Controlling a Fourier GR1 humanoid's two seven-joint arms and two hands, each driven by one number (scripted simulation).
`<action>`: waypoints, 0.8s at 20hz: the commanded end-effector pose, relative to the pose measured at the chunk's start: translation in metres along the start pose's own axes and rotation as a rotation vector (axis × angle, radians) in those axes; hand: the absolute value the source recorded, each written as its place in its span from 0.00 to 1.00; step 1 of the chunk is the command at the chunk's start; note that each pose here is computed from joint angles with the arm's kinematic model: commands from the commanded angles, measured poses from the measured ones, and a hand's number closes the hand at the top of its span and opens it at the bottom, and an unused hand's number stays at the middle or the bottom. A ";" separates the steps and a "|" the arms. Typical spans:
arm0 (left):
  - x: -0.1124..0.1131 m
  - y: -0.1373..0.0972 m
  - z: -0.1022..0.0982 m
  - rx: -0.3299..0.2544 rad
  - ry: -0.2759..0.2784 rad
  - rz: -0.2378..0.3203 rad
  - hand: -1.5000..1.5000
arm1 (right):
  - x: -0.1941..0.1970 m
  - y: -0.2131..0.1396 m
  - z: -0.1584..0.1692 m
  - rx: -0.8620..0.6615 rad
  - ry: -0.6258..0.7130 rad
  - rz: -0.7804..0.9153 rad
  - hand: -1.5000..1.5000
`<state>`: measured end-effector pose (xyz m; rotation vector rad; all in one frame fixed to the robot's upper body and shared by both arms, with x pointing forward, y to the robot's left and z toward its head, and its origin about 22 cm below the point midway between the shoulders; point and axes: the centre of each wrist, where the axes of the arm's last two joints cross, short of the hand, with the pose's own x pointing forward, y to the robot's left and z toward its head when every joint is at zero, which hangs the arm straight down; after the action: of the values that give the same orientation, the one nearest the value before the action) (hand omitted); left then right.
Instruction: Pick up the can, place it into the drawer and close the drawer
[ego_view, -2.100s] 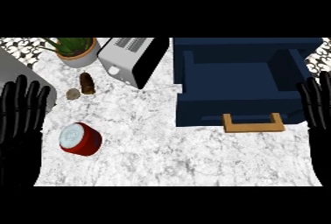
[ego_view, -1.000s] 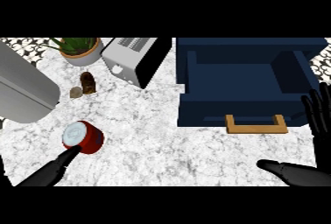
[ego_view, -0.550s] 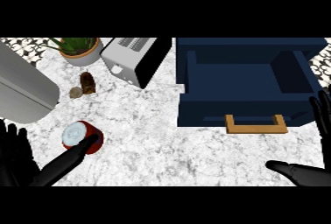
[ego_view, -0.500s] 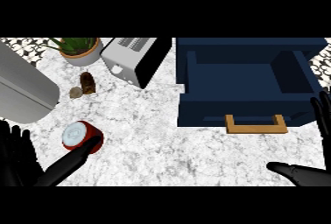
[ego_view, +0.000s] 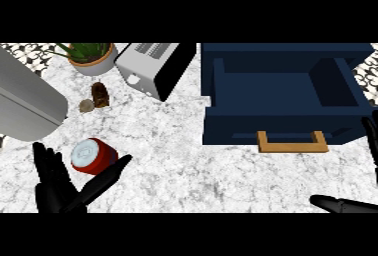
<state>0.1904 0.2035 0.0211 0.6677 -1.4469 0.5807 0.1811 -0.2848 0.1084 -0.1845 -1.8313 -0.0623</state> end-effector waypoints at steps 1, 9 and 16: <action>-0.035 -0.006 -0.010 0.050 0.006 -0.030 0.00 | 0.007 -0.002 0.011 0.008 0.005 -0.002 0.00; -0.068 0.013 -0.008 0.083 0.040 -0.012 0.00 | 0.012 -0.013 0.009 -0.010 -0.009 -0.007 0.00; -0.101 0.027 -0.025 0.098 0.071 0.003 0.00 | 0.029 -0.011 0.023 -0.004 -0.007 0.002 0.00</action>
<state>0.1896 0.2284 -0.0661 0.7112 -1.3700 0.6553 0.1644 -0.2932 0.1223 -0.1913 -1.8349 -0.0727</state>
